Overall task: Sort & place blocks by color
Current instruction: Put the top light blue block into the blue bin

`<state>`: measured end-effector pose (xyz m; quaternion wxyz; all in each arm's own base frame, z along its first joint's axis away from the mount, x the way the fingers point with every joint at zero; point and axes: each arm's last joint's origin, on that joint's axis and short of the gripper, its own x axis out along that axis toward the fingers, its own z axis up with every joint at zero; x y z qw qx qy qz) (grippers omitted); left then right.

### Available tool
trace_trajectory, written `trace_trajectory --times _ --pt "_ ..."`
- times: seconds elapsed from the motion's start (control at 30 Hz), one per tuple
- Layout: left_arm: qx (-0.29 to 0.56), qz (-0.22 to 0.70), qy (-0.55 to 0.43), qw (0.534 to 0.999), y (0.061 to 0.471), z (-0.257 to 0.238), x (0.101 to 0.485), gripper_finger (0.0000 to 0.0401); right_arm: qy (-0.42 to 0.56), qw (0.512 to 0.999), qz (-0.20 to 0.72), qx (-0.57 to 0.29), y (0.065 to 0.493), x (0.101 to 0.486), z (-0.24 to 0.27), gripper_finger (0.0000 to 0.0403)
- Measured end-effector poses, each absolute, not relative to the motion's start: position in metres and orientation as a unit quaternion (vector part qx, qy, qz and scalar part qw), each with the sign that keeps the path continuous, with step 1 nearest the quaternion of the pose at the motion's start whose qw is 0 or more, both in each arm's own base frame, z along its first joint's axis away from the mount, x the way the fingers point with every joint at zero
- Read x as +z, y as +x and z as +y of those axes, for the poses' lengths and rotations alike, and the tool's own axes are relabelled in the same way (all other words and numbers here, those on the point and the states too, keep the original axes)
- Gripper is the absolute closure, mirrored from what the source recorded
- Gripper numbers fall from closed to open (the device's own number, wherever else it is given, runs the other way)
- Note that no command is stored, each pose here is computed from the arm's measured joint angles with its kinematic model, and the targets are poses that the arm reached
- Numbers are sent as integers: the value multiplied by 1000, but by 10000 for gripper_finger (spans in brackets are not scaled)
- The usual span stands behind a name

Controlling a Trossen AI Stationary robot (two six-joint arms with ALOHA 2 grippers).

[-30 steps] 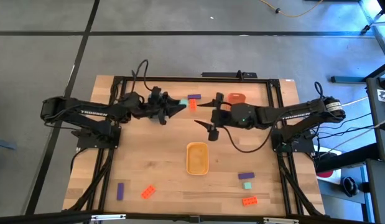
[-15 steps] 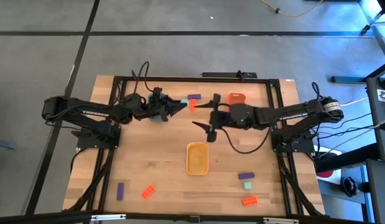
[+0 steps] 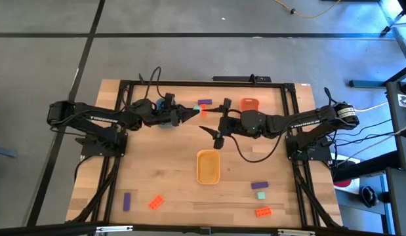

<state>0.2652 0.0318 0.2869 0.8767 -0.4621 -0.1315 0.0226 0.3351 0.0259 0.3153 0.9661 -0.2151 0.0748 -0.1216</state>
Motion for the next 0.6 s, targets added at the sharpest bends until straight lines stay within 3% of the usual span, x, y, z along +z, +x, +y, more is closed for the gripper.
trace_trajectory --times 0.4,0.6 --pt "12 -128 -468 874 281 29 294 282 -242 946 71 -206 336 319 22 108" --pt "-43 -103 -462 880 281 24 295 282 -251 943 79 -202 336 317 22 108"
